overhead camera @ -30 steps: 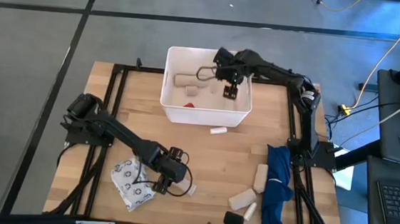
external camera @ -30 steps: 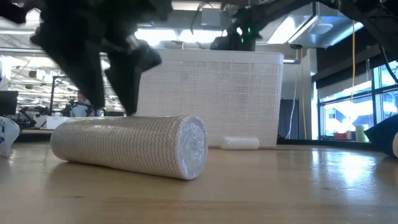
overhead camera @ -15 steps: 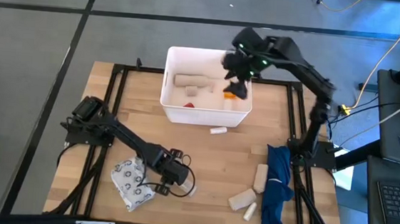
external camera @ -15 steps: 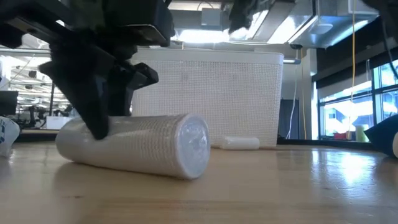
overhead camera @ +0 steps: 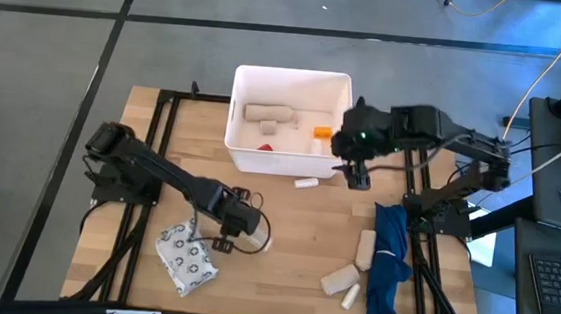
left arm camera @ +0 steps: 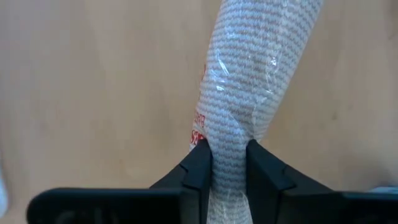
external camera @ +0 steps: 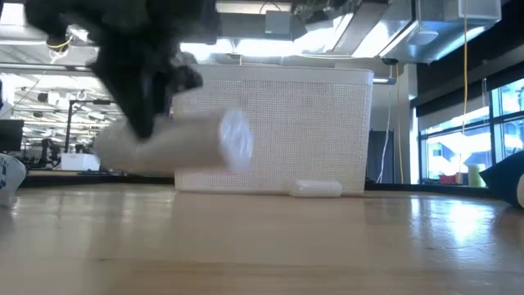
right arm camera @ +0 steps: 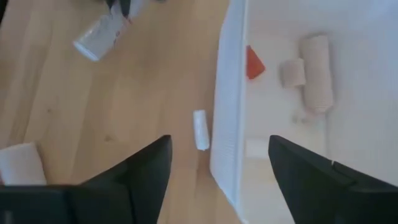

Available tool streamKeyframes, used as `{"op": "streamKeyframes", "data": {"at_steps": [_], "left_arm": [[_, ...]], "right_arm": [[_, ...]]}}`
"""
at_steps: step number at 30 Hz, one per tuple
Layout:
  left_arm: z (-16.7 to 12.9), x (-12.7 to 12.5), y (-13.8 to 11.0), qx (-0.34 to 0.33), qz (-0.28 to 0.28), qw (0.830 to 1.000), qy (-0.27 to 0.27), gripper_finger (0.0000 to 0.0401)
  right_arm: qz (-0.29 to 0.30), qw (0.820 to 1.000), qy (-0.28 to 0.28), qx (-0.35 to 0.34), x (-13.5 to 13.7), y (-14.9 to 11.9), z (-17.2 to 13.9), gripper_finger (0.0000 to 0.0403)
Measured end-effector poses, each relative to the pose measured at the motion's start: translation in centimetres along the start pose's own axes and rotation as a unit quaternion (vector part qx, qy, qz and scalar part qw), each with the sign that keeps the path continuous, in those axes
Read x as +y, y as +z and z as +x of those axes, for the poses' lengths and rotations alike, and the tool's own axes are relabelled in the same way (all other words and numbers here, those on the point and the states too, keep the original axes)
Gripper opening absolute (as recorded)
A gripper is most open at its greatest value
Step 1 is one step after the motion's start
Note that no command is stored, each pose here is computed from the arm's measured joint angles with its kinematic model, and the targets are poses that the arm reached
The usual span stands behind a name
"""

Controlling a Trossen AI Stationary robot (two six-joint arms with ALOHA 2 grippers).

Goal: Pick & place medical supplies in basket/bin
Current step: Put the white bandage into the white bin

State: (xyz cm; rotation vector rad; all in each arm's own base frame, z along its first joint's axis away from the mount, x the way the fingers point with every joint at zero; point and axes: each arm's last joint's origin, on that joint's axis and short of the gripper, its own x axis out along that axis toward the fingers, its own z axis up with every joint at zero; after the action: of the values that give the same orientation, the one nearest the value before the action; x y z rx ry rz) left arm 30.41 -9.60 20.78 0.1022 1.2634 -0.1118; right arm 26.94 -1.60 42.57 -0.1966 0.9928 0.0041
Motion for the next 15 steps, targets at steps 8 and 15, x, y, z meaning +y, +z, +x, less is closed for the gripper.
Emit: {"op": "streamKeyframes", "data": {"at_steps": [8,15], "left_arm": [[-10.8,2.7,0.9,-0.194,-0.131,0.972,-0.005,0.0063],[-20.0,6.3,1.6,-0.351,-0.14,0.917,0.127,0.0063]], "right_arm": [[-0.005,0.999,0.007,-0.041,2.3,-4.1,3.9,0.0242],[-0.014,0.998,-0.012,-0.068,4.0,-6.1,8.0,0.023]]}}
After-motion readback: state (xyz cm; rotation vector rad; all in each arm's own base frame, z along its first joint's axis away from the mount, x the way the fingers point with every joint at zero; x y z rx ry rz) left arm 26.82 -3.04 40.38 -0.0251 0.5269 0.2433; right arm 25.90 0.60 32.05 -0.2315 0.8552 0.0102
